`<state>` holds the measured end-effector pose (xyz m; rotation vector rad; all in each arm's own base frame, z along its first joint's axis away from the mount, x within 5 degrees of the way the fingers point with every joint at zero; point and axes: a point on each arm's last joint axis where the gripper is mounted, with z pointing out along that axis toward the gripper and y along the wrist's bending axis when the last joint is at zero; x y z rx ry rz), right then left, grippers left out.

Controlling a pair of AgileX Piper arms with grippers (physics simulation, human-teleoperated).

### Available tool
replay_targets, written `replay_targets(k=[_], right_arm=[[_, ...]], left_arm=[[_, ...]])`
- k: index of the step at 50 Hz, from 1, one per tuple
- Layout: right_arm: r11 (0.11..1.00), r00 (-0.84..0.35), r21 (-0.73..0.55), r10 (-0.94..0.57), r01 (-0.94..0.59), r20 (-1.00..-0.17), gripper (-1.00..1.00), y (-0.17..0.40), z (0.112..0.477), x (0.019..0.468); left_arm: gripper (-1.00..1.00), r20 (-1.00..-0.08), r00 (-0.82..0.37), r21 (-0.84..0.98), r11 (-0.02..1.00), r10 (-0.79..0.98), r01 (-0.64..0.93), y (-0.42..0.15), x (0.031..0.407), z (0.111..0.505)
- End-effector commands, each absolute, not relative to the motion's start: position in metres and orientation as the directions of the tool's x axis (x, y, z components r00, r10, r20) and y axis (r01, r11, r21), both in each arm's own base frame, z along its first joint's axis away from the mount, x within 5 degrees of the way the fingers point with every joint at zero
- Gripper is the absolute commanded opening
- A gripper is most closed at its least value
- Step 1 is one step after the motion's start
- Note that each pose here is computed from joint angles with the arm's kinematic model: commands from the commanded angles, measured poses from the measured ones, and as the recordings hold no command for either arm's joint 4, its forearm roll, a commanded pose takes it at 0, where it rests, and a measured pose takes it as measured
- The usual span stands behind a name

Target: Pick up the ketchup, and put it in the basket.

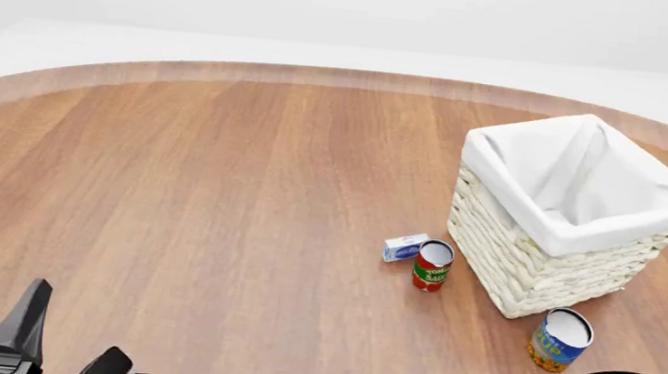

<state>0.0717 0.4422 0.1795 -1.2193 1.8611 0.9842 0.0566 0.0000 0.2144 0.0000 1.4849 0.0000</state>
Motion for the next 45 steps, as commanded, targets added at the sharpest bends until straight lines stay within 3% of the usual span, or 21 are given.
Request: replay_targets(k=[1,23,24,45], right_arm=[[0.276,-0.328,0.225,-0.421,-0.934,-0.845,1.00,0.449,0.171,0.072],[0.288,-0.331,0.216,-0.449,-0.933,-0.830,1.00,0.454,0.152,0.076],[0.289,-0.329,0.213,-0.448,-0.933,-0.832,-1.00,0.453,0.153,0.078],[0.295,-0.318,0.206,-0.410,-0.933,-0.855,-1.00,0.440,0.170,0.086]], left_arm=[[1.00,-0.996,0.086,0.000,1.000,0.000,0.000,0.000,0.057,0.214],[1.00,-0.996,0.086,0.000,1.000,0.000,0.000,0.000,0.057,0.214],[1.00,-0.996,0.086,0.000,1.000,0.000,0.000,0.000,0.057,0.214],[1.00,-0.996,0.086,0.000,1.000,0.000,0.000,0.000,0.057,0.214]])
